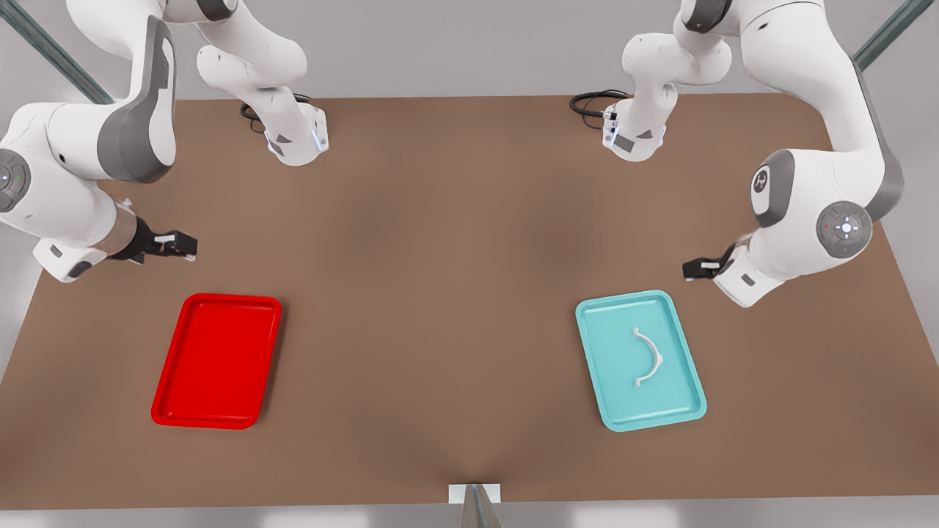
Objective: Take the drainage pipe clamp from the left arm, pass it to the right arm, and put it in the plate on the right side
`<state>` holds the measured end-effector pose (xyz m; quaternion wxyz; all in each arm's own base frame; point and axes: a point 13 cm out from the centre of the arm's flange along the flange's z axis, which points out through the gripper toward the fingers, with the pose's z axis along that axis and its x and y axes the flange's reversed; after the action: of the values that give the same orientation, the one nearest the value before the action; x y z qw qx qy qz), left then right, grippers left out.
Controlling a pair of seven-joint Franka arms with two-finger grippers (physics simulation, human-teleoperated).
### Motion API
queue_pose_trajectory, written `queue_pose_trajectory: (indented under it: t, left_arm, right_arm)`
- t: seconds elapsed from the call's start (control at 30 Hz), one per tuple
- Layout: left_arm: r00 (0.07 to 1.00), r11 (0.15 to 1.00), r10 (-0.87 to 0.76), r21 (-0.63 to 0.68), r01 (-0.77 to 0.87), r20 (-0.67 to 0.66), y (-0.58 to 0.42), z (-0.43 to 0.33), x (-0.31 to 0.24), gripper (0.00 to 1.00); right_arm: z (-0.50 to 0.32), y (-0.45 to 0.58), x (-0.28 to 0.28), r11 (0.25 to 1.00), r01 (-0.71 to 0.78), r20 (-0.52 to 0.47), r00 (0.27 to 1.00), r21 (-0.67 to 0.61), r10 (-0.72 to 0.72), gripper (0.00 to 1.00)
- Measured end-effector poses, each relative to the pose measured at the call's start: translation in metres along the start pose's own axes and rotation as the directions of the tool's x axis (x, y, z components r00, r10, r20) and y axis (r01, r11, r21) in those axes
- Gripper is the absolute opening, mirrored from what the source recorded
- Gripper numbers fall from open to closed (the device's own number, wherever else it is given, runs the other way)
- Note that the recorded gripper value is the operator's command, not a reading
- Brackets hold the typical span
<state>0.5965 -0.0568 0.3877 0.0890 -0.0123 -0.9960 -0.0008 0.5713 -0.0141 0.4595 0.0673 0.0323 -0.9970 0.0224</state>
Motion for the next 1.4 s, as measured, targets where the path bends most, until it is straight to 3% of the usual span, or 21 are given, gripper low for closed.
queue_pose_trajectory:
  t: [0.1, 0.23, 0.4, 0.63, 0.87, 0.97, 1.0, 1.27, 1.3, 1.4]
  left_arm:
    - [1.0, 1.0, -0.004, 0.012, 0.004, 0.003, -0.003, 0.017, -0.014, 1.0]
    - [0.998, 1.0, 0.002, 0.031, -0.001, -0.055, 0.002, 0.143, -0.072, 1.0]
    - [0.996, 0.995, 0.087, 0.052, -0.085, -0.026, 0.009, 0.272, -0.12, 1.0]
    - [0.96, 0.967, 0.25, 0.023, -0.255, 0.128, -0.003, 0.3, -0.161, 1.0]
    - [0.898, 0.914, 0.404, -0.044, -0.403, 0.172, -0.002, 0.302, -0.173, 1.0]
    - [0.879, 0.895, 0.445, -0.054, -0.443, 0.171, -0.003, 0.314, -0.175, 0.68]
    - [0.873, 0.889, 0.456, -0.057, -0.454, 0.173, -0.003, 0.315, -0.176, 0.65]
    - [0.835, 0.856, 0.514, -0.055, -0.514, 0.195, -0.014, 0.316, -0.179, 0.63]
    - [0.832, 0.852, 0.52, -0.055, -0.52, 0.193, -0.014, 0.318, -0.179, 0.57]
    - [0.822, 0.841, 0.538, -0.059, -0.538, 0.185, -0.013, 0.326, -0.178, 0.53]
  right_arm:
    - [0.0, 0.002, -0.004, 1.0, 0.007, 0.014, 1.0, -0.002, -0.007, 1.0]
    - [0.001, 0.009, -0.007, 1.0, 0.024, 0.02, 1.0, -0.001, -0.024, 1.0]
    - [-0.001, 0.025, -0.011, 0.998, 0.055, 0.032, 0.998, 0.004, -0.055, 1.0]
    - [0.001, 0.035, -0.014, 0.997, 0.079, 0.037, 0.996, 0.019, -0.079, 1.0]
    - [0.008, 0.034, -0.012, 0.996, 0.082, 0.018, 0.996, 0.021, -0.083, 1.0]
    - [0.01, 0.034, -0.011, 0.996, 0.084, 0.012, 0.996, 0.022, -0.084, 1.0]
    - [0.01, 0.034, -0.011, 0.996, 0.084, 0.011, 0.996, 0.022, -0.085, 1.0]
    - [0.015, 0.034, -0.01, 0.996, 0.088, 0.0, 0.996, 0.022, -0.088, 1.0]
    - [0.015, 0.034, -0.009, 0.996, 0.088, -0.001, 0.996, 0.022, -0.088, 1.0]
    - [0.017, 0.034, -0.009, 0.996, 0.089, -0.006, 0.996, 0.022, -0.089, 1.0]
